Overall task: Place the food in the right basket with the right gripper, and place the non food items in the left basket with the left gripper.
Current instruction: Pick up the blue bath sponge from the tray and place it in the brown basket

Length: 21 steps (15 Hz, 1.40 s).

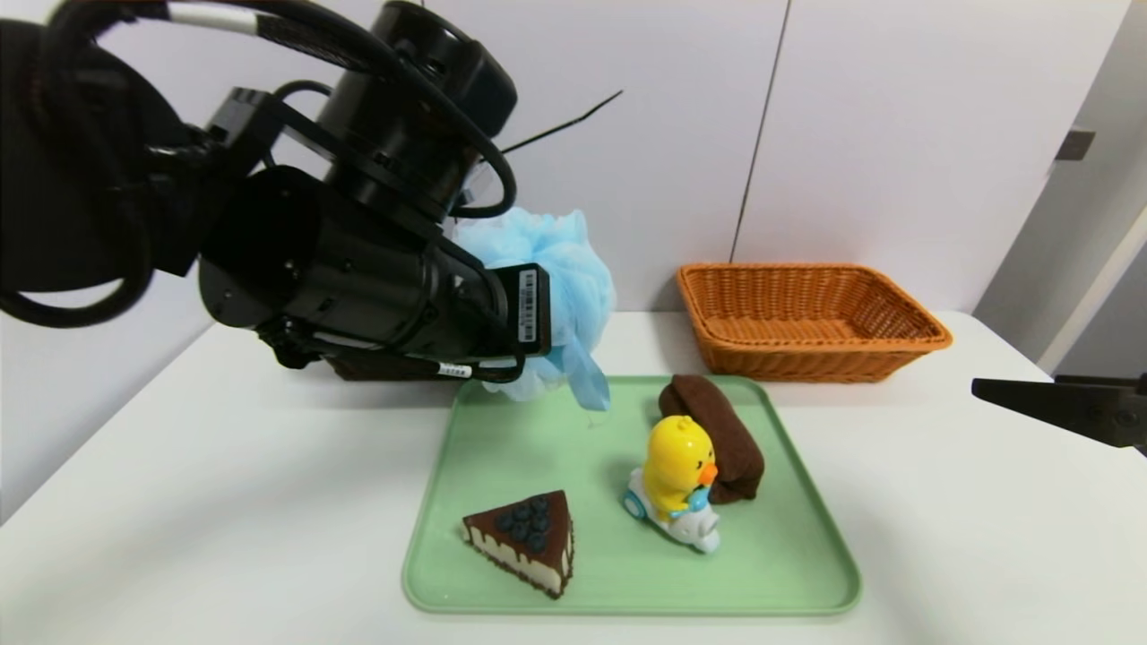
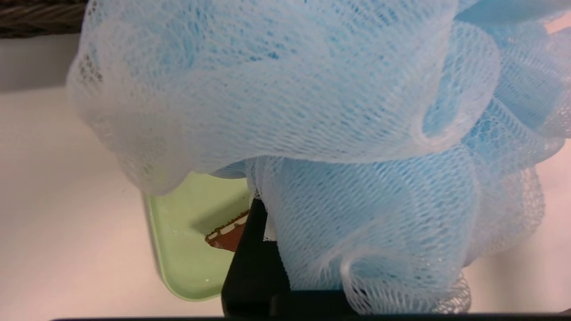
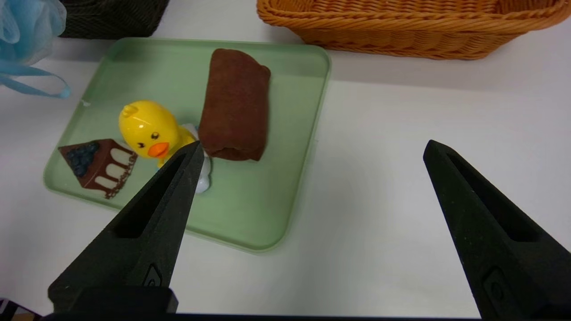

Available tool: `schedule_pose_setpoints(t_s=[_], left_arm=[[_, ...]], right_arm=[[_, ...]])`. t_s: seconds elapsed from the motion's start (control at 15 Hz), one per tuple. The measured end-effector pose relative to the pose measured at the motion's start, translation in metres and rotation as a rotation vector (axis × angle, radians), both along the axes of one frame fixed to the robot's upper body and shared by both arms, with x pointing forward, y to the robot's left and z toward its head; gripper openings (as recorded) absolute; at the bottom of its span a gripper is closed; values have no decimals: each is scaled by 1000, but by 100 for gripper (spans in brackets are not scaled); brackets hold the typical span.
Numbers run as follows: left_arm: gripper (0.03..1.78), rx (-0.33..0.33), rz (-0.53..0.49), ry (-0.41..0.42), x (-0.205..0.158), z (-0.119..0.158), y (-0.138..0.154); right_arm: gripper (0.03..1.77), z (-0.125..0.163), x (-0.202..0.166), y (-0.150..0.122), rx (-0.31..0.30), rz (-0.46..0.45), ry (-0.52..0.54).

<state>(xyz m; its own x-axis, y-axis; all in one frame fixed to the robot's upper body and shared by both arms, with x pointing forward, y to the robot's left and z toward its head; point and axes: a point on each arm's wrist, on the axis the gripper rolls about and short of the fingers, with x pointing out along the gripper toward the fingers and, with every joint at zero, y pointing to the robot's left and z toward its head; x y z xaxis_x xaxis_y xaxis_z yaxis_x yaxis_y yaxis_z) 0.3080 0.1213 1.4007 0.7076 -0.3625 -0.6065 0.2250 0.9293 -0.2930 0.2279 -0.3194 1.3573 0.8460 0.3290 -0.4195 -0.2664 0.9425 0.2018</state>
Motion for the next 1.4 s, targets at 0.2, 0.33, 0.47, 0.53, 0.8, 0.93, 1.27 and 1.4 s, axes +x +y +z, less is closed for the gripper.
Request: schedule_pose_setpoints(t_s=[0.2,0.33,0.47,0.53,0.8,0.93,1.27,1.4], left_arm=[[30,-7,-10,-68,-7,20,16],[30,-12,27,-114,-1,32,32],[30,15,81,-150,12,39,50],[30,39,107,-162,21,40,59],[30,96,219,-150,71,31,98],[30,101,272,-133,96,24,113],[30,119,343,-65,144,-4,133],[30,125,353,-48,153,-12,135]], right_arm=[[170,4,-1,6,3,42,-15],[170,5,-1,8,14,50,-13],[170,4,0,8,22,51,-8],[170,3,0,8,23,50,-3],[170,1,1,9,24,49,9],[170,0,0,8,23,47,11],[170,3,-1,8,25,47,0],[170,11,-3,8,29,50,-29]])
